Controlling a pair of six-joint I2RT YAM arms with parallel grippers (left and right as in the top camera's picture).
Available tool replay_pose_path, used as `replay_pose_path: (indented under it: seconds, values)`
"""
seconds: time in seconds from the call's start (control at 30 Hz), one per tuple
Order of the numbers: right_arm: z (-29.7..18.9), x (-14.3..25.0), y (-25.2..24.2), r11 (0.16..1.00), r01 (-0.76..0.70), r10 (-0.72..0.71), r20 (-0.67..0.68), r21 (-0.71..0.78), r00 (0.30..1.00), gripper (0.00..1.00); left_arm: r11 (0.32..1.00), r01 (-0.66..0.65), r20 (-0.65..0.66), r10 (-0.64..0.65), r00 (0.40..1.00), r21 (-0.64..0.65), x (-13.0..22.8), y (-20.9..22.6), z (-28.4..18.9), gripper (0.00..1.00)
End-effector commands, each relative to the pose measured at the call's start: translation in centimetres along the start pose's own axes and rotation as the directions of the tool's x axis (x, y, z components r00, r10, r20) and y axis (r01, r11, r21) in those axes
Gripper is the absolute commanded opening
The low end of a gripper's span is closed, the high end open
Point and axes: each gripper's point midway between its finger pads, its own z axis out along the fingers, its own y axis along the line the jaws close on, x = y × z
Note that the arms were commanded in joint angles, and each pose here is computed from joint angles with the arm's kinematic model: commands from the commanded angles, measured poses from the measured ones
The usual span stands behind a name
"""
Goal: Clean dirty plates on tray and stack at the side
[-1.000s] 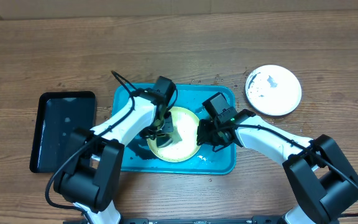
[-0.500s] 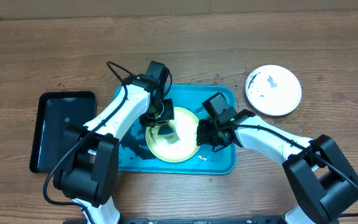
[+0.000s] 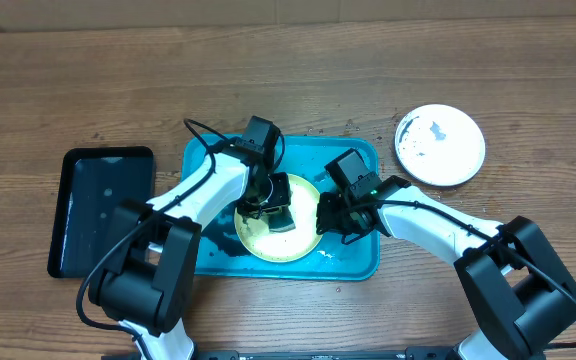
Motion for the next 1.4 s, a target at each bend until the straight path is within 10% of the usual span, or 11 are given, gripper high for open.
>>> replay_pose_path:
  seconds: [0.0,0.27,0.53,1.0,1.37]
  values:
    - [0.6,0.3,-1.2,0.999,-0.003,0.004,-0.007,0.045,1.000,0.04,0.958,0.047,0.054,-0.033,0.998,-0.283,0.2,5.9,0.5,0.04]
    - [0.6,0.3,-1.2,0.999,-0.003,0.004,-0.007,0.045,1.000,0.04,0.775,0.048,0.126,0.040,0.991,-0.630,-0.5,12.1,-3.1,0.04]
    - [0.5,-0.1,-0.6,0.999,0.021,-0.021,0.000,0.027,1.000,0.04,0.749,0.067,0.173,0.065,0.983,-0.660,-2.5,11.5,-5.7,0.04]
    - [-3.1,-3.1,2.9,0.993,0.109,-0.111,0.038,0.042,0.993,0.04,0.903,0.377,0.336,-0.296,0.894,-0.206,-6.8,10.8,-17.2,0.04]
    - [-14.1,-8.0,6.6,0.830,0.283,-0.438,0.249,0.481,0.864,0.04,0.708,0.698,0.285,-0.652,0.703,-0.103,-4.4,23.7,-18.2,0.04]
